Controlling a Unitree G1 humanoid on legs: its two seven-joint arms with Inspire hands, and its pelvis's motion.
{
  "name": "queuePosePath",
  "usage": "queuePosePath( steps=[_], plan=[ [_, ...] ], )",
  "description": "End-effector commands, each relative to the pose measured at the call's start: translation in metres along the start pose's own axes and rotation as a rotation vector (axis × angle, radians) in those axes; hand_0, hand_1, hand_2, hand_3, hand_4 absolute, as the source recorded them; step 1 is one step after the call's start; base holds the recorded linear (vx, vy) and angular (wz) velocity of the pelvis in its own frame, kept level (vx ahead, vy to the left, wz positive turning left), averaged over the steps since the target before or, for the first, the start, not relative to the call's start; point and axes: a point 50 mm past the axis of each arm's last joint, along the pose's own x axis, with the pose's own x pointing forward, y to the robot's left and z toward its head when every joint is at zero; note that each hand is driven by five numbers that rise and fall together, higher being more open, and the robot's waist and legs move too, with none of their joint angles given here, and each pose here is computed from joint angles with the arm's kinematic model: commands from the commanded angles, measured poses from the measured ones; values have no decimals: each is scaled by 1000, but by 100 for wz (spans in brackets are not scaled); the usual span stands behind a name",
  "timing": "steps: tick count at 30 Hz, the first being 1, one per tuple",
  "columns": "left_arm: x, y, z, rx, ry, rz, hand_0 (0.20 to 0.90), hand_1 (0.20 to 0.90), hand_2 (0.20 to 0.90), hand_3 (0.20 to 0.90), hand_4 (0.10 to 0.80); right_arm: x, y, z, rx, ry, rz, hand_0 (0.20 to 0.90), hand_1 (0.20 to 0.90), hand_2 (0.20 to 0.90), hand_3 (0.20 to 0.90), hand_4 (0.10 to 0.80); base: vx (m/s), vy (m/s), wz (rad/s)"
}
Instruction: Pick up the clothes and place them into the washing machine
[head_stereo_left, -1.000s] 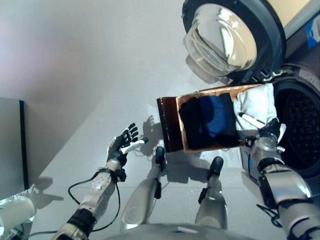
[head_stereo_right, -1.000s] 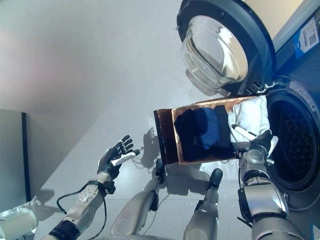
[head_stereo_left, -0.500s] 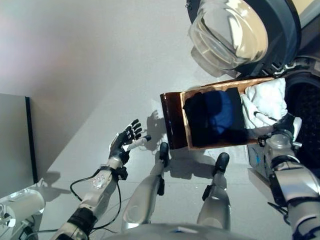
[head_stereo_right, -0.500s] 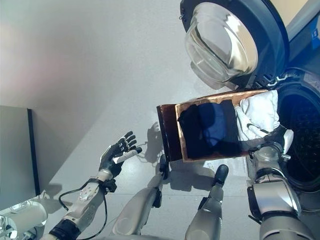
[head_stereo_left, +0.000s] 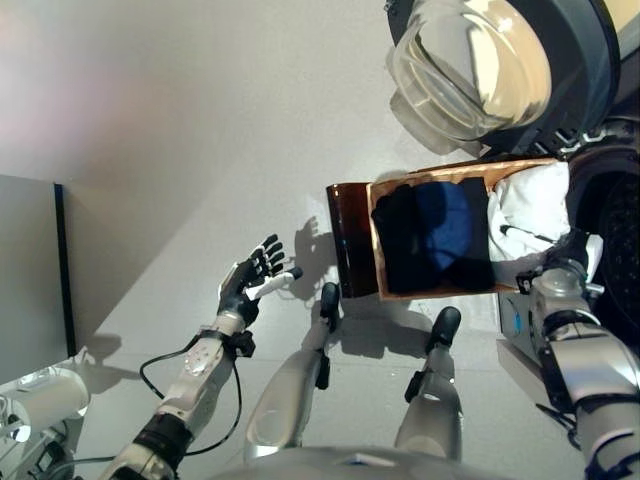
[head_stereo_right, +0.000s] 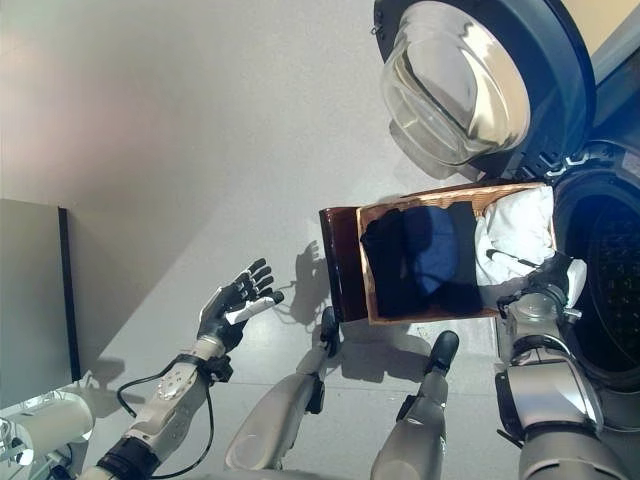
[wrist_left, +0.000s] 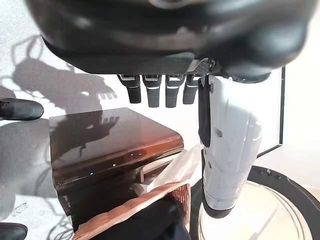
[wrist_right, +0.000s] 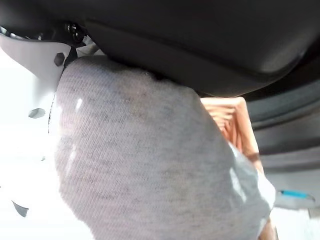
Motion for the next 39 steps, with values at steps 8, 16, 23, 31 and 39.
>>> queuePosePath(
  steps=[8,16,23,31,39],
  plan=[
    [5,-7,17,-28,-117,16,900,900,900,900,800,-20,27,-18,912,72,-58,200,200,200,200,300,22,13,1],
    [5,-10,8,-71,-80,16,900,900,900,900,800,-29,32,-36,1097,97,-61,200,200,200,200,300,18,-1,-7],
    [1,-12,6,-84,-69,-8,900,900,900,900,800,-20,26,-10,1373,57,-124,200,200,200,200,300,2,5,-5],
    [-1,-14,1,-83,-34,-22,900,900,900,900,800,-13,17,13,1642,9,-197,200,200,200,200,300,0,0,0],
    [-1,-16,0,-79,-22,-46,900,900,900,900,800,-2,-5,44,1776,-52,-255,200,200,200,200,300,0,0,0]
  ],
)
